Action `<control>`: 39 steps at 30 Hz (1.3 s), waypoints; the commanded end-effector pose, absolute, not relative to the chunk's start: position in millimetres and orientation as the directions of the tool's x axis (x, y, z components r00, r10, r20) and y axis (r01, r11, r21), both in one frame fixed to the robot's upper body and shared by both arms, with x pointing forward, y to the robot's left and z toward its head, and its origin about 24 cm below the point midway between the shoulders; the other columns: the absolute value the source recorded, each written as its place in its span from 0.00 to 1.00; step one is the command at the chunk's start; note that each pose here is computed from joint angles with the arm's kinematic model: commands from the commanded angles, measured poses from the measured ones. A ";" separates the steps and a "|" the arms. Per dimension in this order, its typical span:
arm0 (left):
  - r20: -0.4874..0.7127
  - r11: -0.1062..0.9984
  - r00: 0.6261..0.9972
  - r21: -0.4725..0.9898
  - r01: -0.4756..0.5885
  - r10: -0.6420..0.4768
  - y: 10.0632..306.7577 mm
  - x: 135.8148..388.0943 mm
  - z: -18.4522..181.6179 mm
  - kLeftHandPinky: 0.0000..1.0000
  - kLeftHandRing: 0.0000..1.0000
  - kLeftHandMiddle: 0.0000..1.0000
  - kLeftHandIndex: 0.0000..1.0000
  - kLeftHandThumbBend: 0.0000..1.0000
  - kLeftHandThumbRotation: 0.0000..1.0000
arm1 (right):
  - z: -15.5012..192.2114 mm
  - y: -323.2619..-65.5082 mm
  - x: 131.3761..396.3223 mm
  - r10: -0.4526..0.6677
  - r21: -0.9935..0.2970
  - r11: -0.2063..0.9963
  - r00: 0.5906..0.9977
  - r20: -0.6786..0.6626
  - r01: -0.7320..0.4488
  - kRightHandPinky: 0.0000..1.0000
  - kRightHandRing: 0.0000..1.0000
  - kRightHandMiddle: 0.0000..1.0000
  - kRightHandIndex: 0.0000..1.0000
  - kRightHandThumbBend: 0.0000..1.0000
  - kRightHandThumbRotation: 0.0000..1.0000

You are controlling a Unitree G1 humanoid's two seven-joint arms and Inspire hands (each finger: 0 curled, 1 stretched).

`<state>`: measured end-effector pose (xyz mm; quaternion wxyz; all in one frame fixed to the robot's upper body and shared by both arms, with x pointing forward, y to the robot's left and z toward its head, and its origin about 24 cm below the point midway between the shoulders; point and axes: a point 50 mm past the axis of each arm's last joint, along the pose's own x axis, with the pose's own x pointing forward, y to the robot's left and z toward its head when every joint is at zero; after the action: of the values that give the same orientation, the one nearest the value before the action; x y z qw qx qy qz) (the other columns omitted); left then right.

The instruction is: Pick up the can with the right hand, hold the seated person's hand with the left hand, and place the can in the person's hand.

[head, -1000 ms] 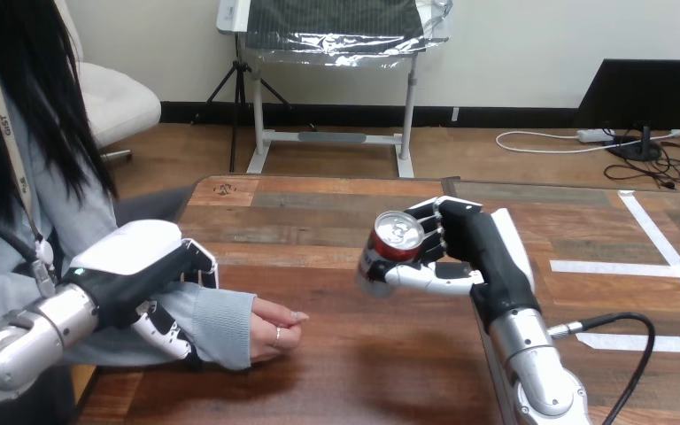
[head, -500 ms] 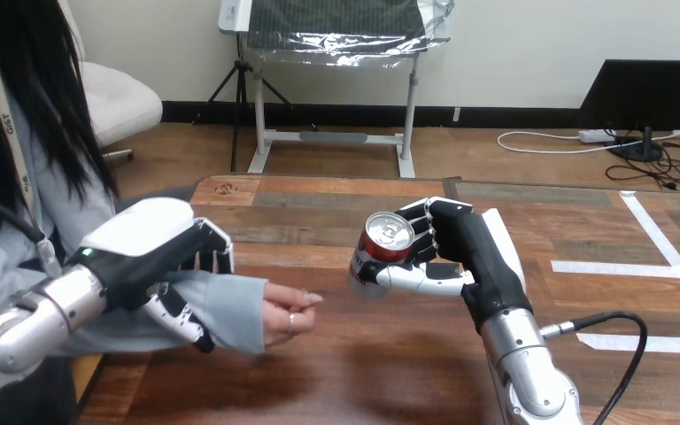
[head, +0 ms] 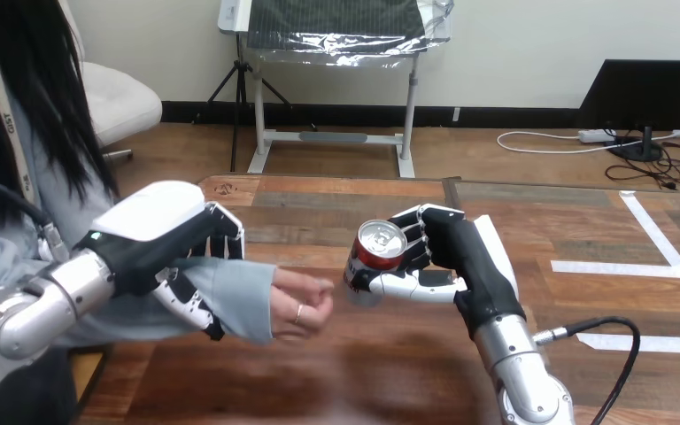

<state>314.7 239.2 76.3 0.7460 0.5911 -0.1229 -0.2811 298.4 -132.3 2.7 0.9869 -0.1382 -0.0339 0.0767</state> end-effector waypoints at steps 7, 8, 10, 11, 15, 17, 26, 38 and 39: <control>0.093 0.257 0.768 0.962 0.096 -0.634 217.6 328.5 126.1 0.22 0.27 0.34 0.36 0.93 0.00 | 33.6 -127.4 311.5 0.166 -0.284 0.952 0.970 0.177 -0.111 0.33 0.38 0.45 0.49 0.79 0.00; 0.096 0.258 0.766 0.962 0.094 -0.636 217.0 328.5 127.0 0.22 0.27 0.34 0.36 0.93 0.00 | 33.5 -127.2 311.5 0.166 -0.283 0.953 0.970 0.176 -0.112 0.33 0.38 0.46 0.49 0.79 0.00; 0.098 0.258 0.764 0.962 0.092 -0.638 216.4 328.4 127.8 0.21 0.27 0.34 0.35 0.93 0.00 | 33.4 -126.9 311.4 0.166 -0.281 0.953 0.970 0.176 -0.113 0.33 0.38 0.46 0.49 0.79 0.00; 0.102 0.260 0.761 0.961 0.090 -0.640 215.8 328.5 128.6 0.21 0.27 0.34 0.35 0.93 0.00 | 33.3 -126.7 311.2 0.168 -0.282 0.953 0.970 0.177 -0.114 0.33 0.38 0.46 0.49 0.79 0.00; 0.111 0.265 0.756 0.960 0.085 -0.645 214.4 328.5 130.4 0.21 0.26 0.34 0.35 0.92 0.00 | 33.4 -125.6 310.7 0.173 -0.285 0.951 0.968 0.180 -0.117 0.33 0.38 0.46 0.49 0.79 0.00; 0.116 0.269 0.753 0.959 0.084 -0.648 213.5 328.6 131.1 0.21 0.26 0.34 0.35 0.92 0.00 | 33.4 -124.8 310.4 0.176 -0.287 0.951 0.968 0.182 -0.119 0.33 0.38 0.46 0.50 0.79 0.00; 0.128 0.270 0.741 0.960 0.075 -0.659 208.6 329.2 134.0 0.21 0.26 0.34 0.35 0.92 0.00 | 33.3 -119.7 307.9 0.188 -0.278 0.952 0.964 0.190 -0.131 0.33 0.37 0.45 0.49 0.81 0.00; 0.136 0.278 0.734 0.958 0.075 -0.666 203.0 329.8 132.8 0.21 0.26 0.34 0.35 0.91 0.00 | 35.1 -110.4 301.4 0.214 -0.269 0.951 0.954 0.210 -0.154 0.32 0.36 0.44 0.49 0.81 0.00; 0.135 0.278 0.733 0.958 0.076 -0.666 202.6 329.9 132.7 0.21 0.26 0.34 0.35 0.91 0.00 | 35.4 -109.6 300.9 0.215 -0.267 0.951 0.954 0.211 -0.155 0.32 0.36 0.44 0.49 0.81 0.00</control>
<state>316.4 227.0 87.4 0.7488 0.5780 -0.1585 -0.2830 291.9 -122.4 5.8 0.9846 -0.1399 -0.0509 0.0915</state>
